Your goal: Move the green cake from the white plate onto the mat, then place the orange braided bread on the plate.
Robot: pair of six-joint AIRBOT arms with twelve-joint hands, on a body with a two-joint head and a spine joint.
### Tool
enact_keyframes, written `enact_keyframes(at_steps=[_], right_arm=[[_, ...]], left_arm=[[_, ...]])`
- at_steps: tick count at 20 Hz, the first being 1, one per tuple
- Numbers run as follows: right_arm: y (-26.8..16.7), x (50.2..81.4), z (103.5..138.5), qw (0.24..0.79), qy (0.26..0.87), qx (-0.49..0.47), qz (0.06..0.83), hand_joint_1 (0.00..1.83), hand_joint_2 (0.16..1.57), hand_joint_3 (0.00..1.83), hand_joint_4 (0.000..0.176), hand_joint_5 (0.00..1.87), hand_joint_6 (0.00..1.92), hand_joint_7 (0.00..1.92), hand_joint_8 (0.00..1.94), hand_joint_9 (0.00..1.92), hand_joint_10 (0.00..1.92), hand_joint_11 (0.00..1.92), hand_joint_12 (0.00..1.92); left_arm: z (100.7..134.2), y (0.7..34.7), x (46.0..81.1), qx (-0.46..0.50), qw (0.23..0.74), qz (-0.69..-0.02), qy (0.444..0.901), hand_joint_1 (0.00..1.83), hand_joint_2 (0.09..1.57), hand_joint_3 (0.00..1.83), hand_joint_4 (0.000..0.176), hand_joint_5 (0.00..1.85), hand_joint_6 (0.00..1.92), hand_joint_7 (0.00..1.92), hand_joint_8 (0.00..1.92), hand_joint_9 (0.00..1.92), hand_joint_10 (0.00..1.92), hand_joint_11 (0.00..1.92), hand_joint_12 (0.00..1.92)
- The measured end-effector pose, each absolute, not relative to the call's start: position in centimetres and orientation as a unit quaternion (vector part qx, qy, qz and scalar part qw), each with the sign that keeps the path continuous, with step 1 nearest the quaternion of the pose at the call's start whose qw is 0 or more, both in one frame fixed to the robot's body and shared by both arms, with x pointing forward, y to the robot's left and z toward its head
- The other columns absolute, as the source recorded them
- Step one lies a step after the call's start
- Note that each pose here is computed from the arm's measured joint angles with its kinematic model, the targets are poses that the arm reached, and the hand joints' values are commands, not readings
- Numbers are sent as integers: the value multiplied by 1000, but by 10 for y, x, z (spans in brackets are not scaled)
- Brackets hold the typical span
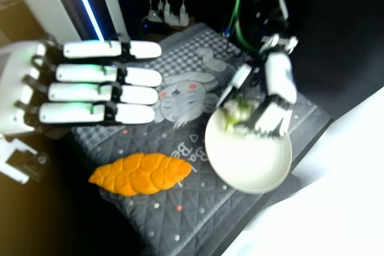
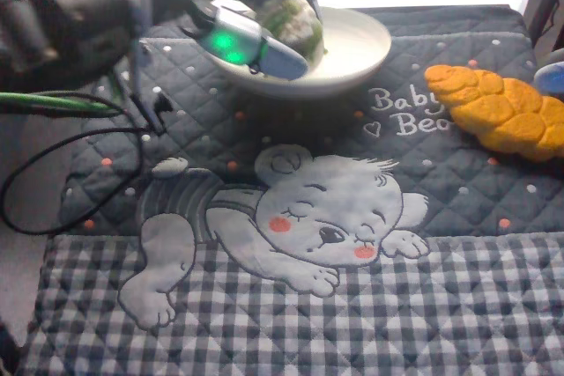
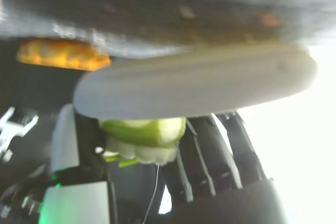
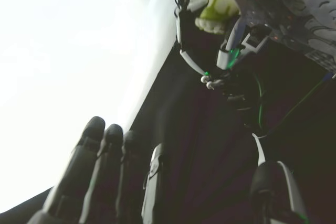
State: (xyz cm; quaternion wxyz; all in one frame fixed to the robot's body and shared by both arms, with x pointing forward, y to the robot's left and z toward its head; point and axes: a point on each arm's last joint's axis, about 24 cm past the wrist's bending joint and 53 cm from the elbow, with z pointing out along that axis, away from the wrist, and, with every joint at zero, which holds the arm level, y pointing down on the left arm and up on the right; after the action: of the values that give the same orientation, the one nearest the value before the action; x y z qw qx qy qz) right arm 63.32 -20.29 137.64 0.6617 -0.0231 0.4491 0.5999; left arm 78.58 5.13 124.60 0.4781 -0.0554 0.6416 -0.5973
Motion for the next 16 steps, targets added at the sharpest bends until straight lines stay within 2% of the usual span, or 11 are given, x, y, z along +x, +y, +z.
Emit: enact_keyframes(at_steps=[1,2,3,4,8,10,11,12,14,15,16], right_arm=[[-203,633,1377,661,449,-24,601,623,853,0,161,301,5,222,2,219,2,174,102],[-201,632,1376,660,449,-25,601,617,868,4,151,290,1,210,0,222,3,194,111],[-201,632,1376,660,450,-25,601,617,864,2,149,286,1,192,0,210,0,208,116],[-201,632,1376,660,449,-25,601,625,854,0,150,287,1,186,0,188,0,196,110],[-201,631,1376,660,449,-24,602,634,828,0,111,273,4,217,8,180,0,157,94],[-203,631,1377,661,449,-23,601,623,845,1,120,267,0,212,3,183,2,158,96],[-204,632,1378,661,447,-20,602,614,837,0,108,271,2,211,2,191,4,161,97],[-204,631,1378,661,448,-20,602,598,828,0,96,273,2,214,3,200,7,172,101],[-201,630,1377,659,448,-21,603,620,804,0,115,269,1,212,1,190,2,139,86],[-201,630,1377,659,448,-23,603,619,804,0,106,268,0,211,1,191,2,134,84],[-201,630,1377,659,449,-23,603,631,813,0,102,267,0,213,1,192,2,134,83]], left_arm=[[1252,55,780,-51,478,-604,635,1242,1064,0,27,1101,730,1090,862,1171,118,657,1101],[1258,56,774,-43,477,-613,629,1356,1036,13,0,1120,683,1148,715,1086,768,717,965],[1264,57,765,-35,474,-622,622,1380,1045,2,0,1118,745,1133,680,1032,968,802,937],[1269,55,758,-23,472,-631,615,1384,1042,0,0,1113,779,1131,638,1067,937,858,902],[1277,56,735,-6,459,-655,600,1374,1071,1,0,1022,886,1085,806,983,1029,682,934],[1276,67,717,7,454,-659,599,1367,1110,2,0,983,1068,949,927,899,1143,677,1006],[1277,75,709,14,458,-658,598,1250,1133,0,0,954,1143,923,960,871,615,728,951],[1277,81,702,18,462,-657,596,1231,1119,3,0,980,1092,955,919,950,322,718,938],[1277,89,688,27,463,-657,594,1234,1094,4,12,1007,1005,1027,854,1073,135,699,1055],[1274,89,682,34,463,-655,596,1234,1091,0,22,1008,935,1050,888,1121,151,677,1180],[1270,85,675,45,460,-654,599,1233,1094,1,15,997,915,1050,925,1163,196,772,1260]])
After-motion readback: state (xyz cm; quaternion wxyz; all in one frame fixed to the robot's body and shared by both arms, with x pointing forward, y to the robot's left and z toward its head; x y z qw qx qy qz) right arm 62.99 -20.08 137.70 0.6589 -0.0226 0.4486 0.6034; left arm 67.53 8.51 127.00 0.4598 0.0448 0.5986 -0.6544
